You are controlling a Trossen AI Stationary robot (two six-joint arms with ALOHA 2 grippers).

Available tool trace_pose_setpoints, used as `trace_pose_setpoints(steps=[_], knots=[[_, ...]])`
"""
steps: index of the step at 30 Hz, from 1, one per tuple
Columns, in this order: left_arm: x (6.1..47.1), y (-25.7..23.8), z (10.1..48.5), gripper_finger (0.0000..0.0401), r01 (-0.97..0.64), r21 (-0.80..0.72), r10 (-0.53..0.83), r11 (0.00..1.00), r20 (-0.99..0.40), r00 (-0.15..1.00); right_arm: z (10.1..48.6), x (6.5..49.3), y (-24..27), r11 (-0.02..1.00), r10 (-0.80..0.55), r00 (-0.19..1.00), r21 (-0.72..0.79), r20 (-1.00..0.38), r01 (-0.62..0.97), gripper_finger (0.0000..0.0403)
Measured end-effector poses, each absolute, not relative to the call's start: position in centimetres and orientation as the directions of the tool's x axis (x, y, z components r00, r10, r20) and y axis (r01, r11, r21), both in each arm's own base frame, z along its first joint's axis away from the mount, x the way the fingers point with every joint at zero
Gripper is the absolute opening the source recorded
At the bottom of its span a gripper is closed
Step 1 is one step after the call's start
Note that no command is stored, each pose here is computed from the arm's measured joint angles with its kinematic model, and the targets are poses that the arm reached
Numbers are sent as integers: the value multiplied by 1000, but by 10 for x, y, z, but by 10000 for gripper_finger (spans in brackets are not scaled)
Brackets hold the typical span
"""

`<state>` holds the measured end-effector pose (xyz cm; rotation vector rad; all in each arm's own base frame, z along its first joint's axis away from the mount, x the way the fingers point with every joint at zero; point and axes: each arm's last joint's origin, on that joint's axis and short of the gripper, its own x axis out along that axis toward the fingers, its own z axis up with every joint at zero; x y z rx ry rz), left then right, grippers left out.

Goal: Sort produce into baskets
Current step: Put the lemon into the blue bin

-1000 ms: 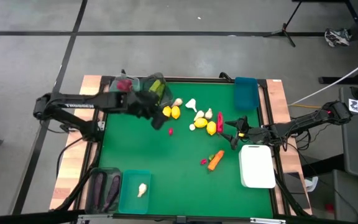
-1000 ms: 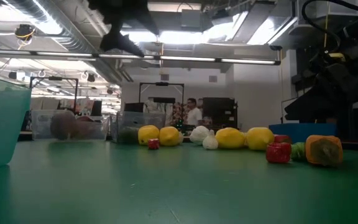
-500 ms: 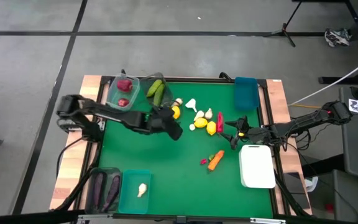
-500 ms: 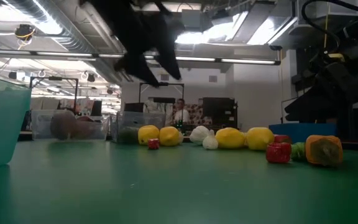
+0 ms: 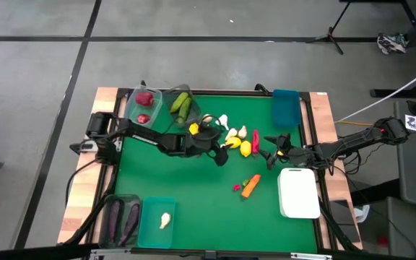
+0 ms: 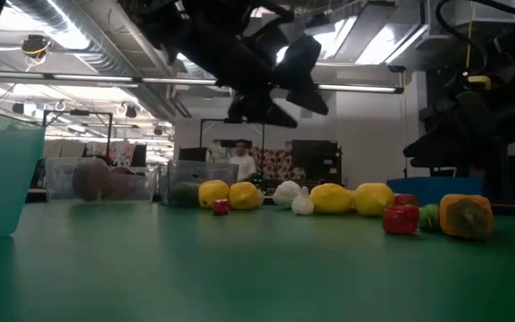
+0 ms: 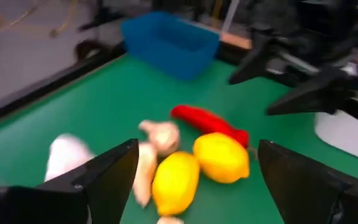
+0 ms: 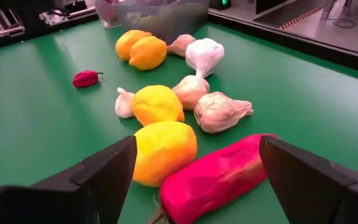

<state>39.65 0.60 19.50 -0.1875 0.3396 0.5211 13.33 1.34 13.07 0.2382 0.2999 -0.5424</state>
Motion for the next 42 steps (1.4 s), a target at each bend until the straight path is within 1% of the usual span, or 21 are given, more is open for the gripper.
trace_pose_setpoints(steps=[2, 5, 9, 14, 16, 19, 27, 29, 38, 42], knots=[[397, 10, 196, 324, -503, -57, 452, 863, -357, 817, 131, 133, 13, 831, -469, 815, 142, -341, 538, 337], [397, 23, 191, 324, -526, -48, 473, 849, -371, 799, 131, 133, 14, 832, -467, 816, 143, -342, 536, 337], [400, 39, 188, 324, -502, -81, 441, 861, -372, 817, 131, 133, 14, 832, -467, 816, 143, -342, 536, 337], [402, 49, 171, 324, -499, -14, 451, 866, -410, 793, 131, 133, 13, 832, -466, 815, 142, -343, 536, 337], [407, 53, 167, 324, -499, -6, 459, 867, -381, 802, 130, 133, 13, 833, -467, 814, 139, -344, 536, 337], [418, 55, 157, 324, -483, 14, 449, 876, -392, 803, 130, 133, 13, 832, -468, 814, 140, -344, 537, 337], [443, 57, 133, 324, -448, 57, 416, 892, -488, 767, 130, 133, 14, 840, -452, 820, 144, -350, 524, 337], [445, 57, 124, 324, -443, 72, 412, 894, -522, 747, 130, 133, 14, 840, -452, 821, 144, -350, 524, 337], [444, 60, 107, 324, -452, 76, 409, 889, -578, 706, 130, 133, 14, 840, -452, 819, 141, -352, 524, 337], [444, 62, 108, 308, -466, 56, 409, 883, -580, 705, 130, 133, 14, 840, -452, 820, 142, -351, 524, 337]])
